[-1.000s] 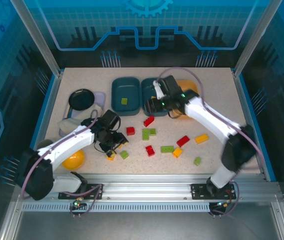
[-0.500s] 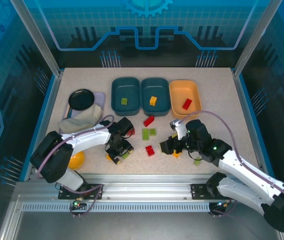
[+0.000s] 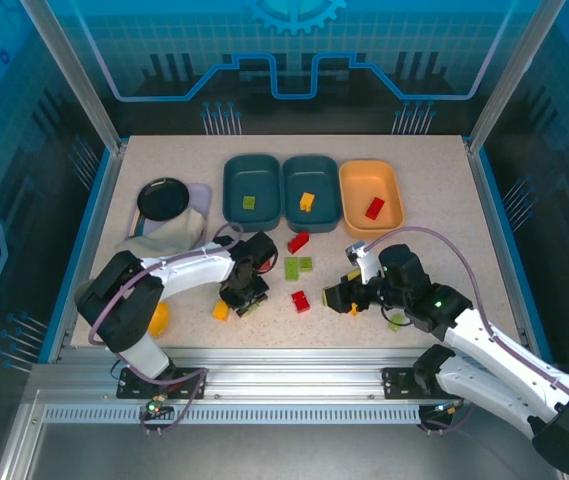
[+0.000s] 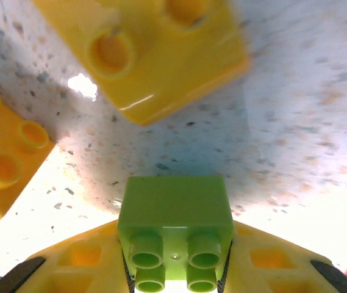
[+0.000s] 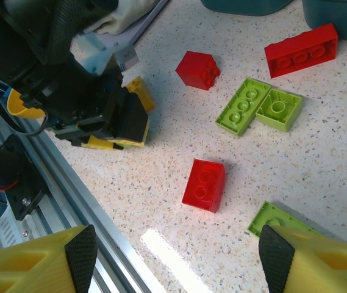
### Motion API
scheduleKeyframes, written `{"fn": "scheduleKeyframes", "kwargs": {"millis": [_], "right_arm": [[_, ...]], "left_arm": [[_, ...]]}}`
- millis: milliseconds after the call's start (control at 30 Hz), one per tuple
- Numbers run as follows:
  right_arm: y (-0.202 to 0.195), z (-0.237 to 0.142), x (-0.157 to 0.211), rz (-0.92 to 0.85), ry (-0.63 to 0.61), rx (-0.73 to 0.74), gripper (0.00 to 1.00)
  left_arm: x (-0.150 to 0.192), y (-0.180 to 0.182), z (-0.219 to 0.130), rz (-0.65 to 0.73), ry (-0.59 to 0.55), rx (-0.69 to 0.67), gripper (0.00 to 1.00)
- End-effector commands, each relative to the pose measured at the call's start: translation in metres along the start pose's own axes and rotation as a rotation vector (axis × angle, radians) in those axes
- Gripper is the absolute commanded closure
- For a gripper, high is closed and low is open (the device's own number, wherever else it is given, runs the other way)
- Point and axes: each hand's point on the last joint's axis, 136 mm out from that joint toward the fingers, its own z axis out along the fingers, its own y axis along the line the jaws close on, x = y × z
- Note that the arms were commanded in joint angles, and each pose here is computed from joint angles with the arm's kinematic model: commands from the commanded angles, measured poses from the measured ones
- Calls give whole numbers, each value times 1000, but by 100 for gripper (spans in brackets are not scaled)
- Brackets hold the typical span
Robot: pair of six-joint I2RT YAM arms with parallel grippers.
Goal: Sort the legos into containers by color
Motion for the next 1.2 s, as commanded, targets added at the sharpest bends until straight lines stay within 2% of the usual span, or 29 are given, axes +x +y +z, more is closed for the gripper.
{"fn": "scheduleKeyframes", "kwargs": {"millis": [0,133,300,467,667,833,933,1033,1167], "right_arm": [[0,-8,-22,30,-58,33,27],[-10,-12,-59,104,-147,102,26],[-30,-7,-99,169,-194,190,27],[-43,2,-127,193,-149,244,27],[-62,4,-136,267,-116,301,27],[-83,-5,-123,338,-95,407,27],[-101,-13,-102,417,-45,498,28],[-119,-19,-70,518,23,587,28],[-136,-25,-23,673,106,691,29]], "left_arm": [[-16,-22,-52,85,-130,74,70],[-43,-55,-101,143,-203,154,69],[-105,-96,-120,135,-230,218,69],[-168,-143,-115,147,-230,265,68],[-209,-175,-78,157,-170,232,66],[-216,-178,-46,146,-118,200,61],[-215,-177,-41,149,-105,198,48],[-214,-180,-54,168,-125,223,40],[-209,-184,-96,209,-188,288,31]]}}
